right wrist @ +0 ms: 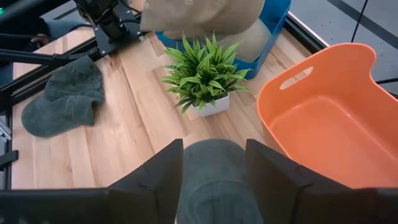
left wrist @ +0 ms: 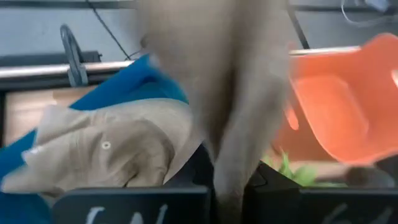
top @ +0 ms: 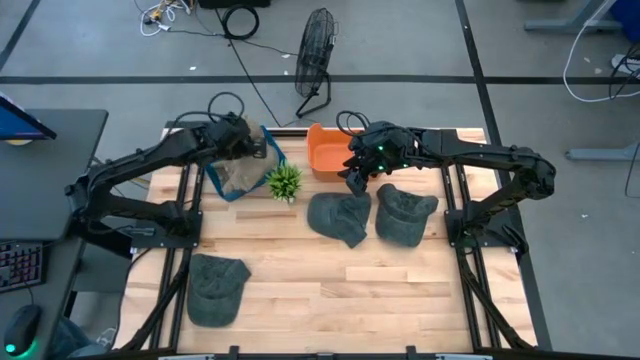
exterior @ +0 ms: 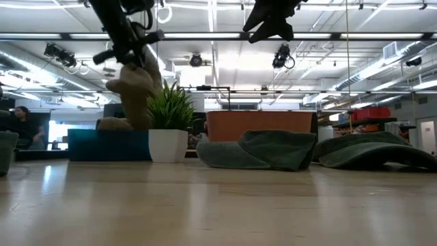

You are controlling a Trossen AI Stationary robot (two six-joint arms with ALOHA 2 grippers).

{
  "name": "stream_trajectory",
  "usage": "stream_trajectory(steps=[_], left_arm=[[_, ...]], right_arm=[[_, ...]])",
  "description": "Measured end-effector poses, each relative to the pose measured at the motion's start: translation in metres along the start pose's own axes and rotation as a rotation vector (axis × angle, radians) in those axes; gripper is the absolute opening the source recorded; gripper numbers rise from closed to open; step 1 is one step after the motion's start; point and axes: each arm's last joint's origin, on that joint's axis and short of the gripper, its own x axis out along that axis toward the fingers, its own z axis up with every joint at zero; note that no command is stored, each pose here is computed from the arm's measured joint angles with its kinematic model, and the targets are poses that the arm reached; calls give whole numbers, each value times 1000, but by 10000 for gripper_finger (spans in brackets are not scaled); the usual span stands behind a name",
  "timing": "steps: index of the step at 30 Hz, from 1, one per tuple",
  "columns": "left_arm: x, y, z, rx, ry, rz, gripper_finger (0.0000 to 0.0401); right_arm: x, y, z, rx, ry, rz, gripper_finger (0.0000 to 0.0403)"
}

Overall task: Pick & Place hat
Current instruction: Put the brown cap into the blue bin

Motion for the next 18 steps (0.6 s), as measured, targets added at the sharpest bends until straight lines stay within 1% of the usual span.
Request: stream_trajectory(steps=[4, 6, 8, 11, 15, 18], left_arm=[[19, 6, -11, -104, -19, -5, 17], [23, 4, -12, -145, -46, -37, 17], [23, 1, -9, -168, -73, -72, 17], [18, -3, -3, -181, -95, -97, 17], [11, -5, 4, -179, -128, -103, 17], [7, -4, 6, -212, -146, -108, 17]], right_arm=[[0, 0, 0, 0, 0, 0, 176], [0, 0, 0, 0, 0, 0, 176], [0, 0, 0, 0, 0, 0, 176], [0, 0, 0, 1, 0, -1, 176], [0, 0, 0, 1, 0, 0, 176], [0, 0, 0, 1, 0, 0, 176]])
